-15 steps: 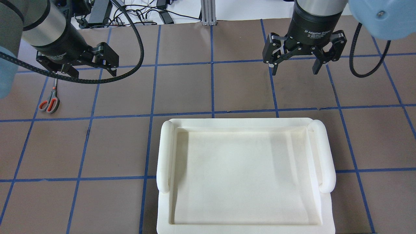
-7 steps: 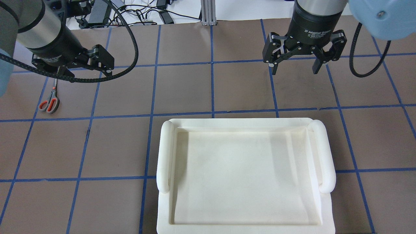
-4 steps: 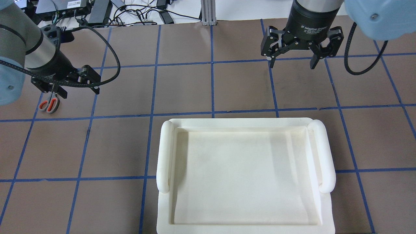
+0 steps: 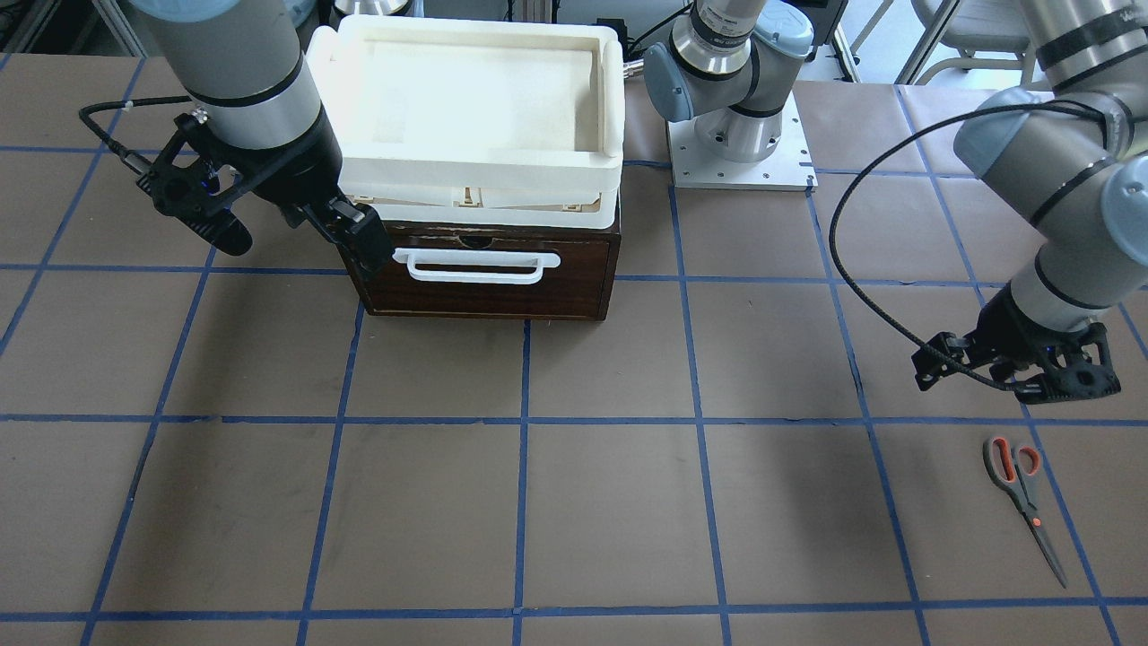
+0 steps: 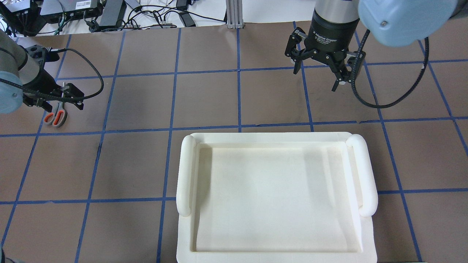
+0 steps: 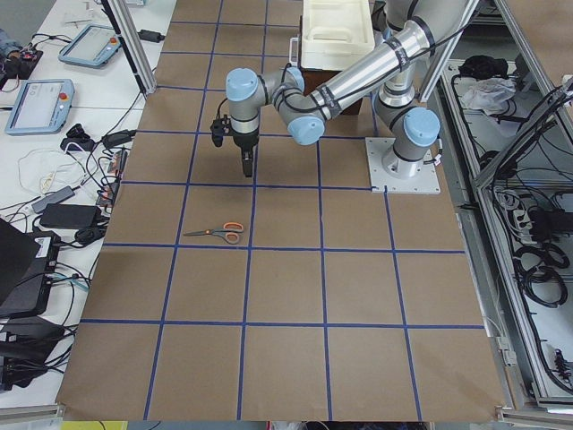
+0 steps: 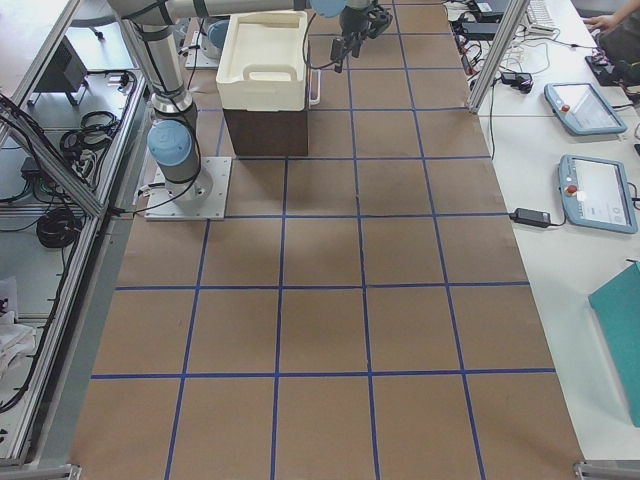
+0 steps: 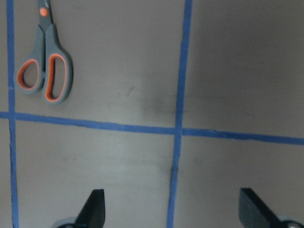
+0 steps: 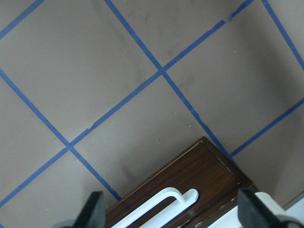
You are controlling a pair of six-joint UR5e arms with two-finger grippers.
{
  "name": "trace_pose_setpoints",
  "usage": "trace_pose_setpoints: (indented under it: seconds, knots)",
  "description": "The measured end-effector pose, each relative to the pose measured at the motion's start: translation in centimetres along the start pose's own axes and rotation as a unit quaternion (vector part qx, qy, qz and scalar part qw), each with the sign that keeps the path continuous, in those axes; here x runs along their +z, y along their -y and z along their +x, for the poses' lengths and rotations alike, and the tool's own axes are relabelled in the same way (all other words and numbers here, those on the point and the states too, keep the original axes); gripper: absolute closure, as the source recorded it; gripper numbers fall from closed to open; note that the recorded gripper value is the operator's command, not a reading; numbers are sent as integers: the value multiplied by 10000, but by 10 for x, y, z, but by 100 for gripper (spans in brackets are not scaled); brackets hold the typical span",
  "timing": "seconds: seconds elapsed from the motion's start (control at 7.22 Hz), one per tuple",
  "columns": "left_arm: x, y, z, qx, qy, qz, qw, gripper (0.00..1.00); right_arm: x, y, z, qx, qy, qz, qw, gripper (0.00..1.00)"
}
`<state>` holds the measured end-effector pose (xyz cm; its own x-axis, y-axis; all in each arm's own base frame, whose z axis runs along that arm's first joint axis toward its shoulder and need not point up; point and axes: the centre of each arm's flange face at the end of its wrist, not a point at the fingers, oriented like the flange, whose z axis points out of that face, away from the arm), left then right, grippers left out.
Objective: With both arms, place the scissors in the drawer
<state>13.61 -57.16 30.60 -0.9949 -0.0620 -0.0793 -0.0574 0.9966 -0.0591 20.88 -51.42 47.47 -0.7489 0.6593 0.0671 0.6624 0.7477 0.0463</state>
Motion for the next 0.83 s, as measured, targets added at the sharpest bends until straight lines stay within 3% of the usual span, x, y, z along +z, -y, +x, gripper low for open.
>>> trace_pose_setpoints:
  seconds: [0.42, 0.83]
  knots:
    - [49, 58, -73, 264, 151, 280, 9991, 2, 43, -38, -51, 1329, -172, -42, 9910, 0]
    - [112, 100, -126, 158, 148, 185, 9996, 4, 81, -49, -78, 2378, -407, -189, 9703, 0]
